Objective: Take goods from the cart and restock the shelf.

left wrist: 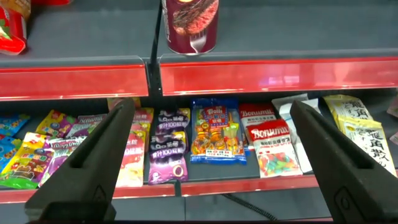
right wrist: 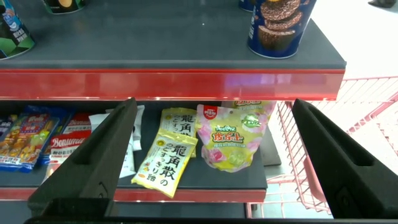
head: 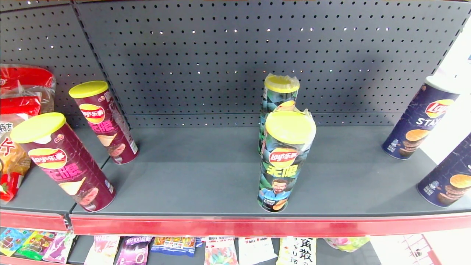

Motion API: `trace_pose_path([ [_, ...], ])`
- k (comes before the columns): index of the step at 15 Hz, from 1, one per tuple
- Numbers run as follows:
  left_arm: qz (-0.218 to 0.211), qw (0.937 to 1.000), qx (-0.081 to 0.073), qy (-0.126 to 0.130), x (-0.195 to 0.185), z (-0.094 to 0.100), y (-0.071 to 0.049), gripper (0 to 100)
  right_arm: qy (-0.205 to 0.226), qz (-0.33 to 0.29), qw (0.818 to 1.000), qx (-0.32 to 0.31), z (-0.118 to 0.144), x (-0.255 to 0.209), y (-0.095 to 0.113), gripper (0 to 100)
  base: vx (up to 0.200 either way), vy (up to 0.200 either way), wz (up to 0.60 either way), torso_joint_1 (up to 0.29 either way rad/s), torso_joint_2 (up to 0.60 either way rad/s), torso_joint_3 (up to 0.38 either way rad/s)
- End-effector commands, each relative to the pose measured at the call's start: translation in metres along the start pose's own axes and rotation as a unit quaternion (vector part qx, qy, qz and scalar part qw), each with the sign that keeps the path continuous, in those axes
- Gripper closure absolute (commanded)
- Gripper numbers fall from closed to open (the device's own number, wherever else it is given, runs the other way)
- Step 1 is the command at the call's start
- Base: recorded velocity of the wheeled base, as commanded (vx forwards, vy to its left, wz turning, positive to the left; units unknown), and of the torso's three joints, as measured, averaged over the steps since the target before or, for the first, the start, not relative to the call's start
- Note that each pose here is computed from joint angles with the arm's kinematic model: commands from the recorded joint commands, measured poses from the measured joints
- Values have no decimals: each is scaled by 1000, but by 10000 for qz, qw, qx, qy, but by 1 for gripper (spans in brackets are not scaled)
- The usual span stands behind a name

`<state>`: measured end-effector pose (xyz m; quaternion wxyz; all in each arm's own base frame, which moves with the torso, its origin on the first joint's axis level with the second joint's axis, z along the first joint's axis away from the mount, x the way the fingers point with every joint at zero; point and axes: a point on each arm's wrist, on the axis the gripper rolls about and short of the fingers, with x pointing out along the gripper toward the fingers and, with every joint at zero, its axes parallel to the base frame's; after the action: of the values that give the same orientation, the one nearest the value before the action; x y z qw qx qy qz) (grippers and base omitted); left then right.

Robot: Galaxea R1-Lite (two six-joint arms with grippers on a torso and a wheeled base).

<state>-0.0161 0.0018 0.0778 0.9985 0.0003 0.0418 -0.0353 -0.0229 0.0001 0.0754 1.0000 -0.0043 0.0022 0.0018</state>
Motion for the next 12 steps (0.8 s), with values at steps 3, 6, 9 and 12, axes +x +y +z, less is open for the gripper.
trace_pose_path([
  [3,2,10000,-4,19,0,0,0,0,1,13,10000,-3,0,0,0,0,0,0,0,0,0,0],
  [6,2,10000,-4,19,0,0,0,0,1,13,10000,-3,0,0,0,0,0,0,0,0,0,0],
  [9,2,10000,-4,19,0,0,0,0,8,5,10000,20,0,0,0,0,0,0,0,0,0,0],
  [12,2,10000,-4,19,0,0,0,0,8,-18,10000,20,0,0,0,0,0,0,0,0,0,0],
])
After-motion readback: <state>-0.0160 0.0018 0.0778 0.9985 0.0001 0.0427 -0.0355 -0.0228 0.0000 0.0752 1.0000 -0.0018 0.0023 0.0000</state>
